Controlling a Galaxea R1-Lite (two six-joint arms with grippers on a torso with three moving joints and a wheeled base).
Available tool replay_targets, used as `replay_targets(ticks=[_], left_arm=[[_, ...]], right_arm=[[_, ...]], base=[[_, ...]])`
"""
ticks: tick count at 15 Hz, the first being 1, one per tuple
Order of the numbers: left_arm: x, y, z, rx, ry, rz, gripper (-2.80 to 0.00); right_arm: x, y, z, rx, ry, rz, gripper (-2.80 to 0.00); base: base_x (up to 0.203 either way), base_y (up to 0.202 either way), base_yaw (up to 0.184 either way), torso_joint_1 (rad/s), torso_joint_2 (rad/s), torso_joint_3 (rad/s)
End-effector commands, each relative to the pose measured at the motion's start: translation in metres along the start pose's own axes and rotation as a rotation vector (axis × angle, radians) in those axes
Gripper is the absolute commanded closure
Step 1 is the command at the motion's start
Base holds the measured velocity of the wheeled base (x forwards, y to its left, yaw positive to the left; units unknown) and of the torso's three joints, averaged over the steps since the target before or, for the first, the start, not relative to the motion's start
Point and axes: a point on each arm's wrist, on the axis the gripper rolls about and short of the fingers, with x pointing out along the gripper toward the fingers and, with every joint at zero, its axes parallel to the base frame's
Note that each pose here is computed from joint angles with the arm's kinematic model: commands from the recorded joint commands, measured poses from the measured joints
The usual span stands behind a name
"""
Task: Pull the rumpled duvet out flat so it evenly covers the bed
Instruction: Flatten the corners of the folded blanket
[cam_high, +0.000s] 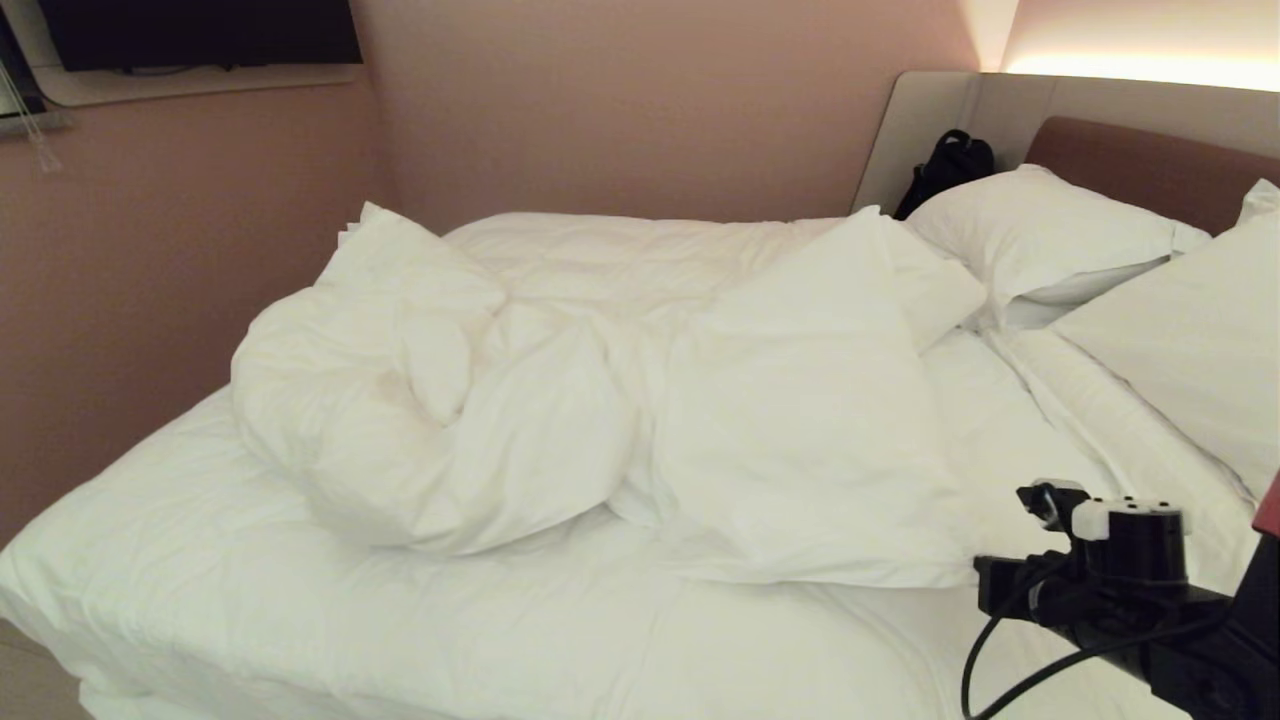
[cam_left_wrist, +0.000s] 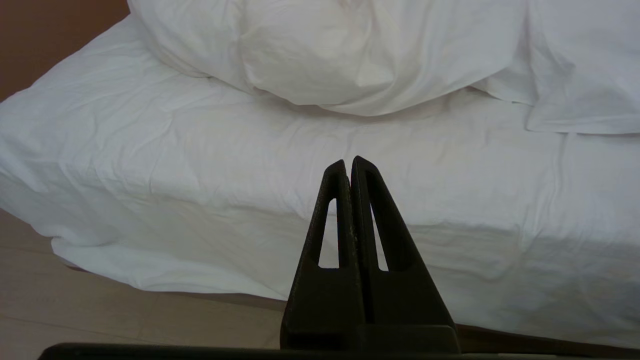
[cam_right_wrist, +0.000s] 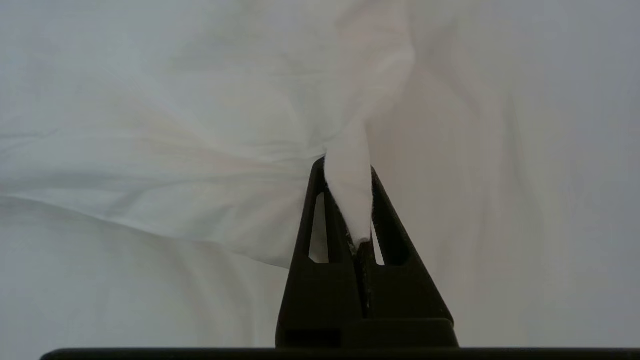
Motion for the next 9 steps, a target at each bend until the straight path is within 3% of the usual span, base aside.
replay_targets(ticks=[1,9], left_arm=[[0.0,0.0,0.0,0.0,0.001,0.0,0.0],[0.0,0.0,0.0,-0.001,0.001,0.0,0.0]], right_arm=[[-0.012,-0.01,0.008,0.028,-0.161,-0.02,0.0],[-0.057,-0.052,0.011,0.104,-0.242,-0.175,0.0]], base=[[0.0,0.0,0.0,0.0,0.0,0.0],[0.0,0.0,0.0,0.0,0.0,0.0]])
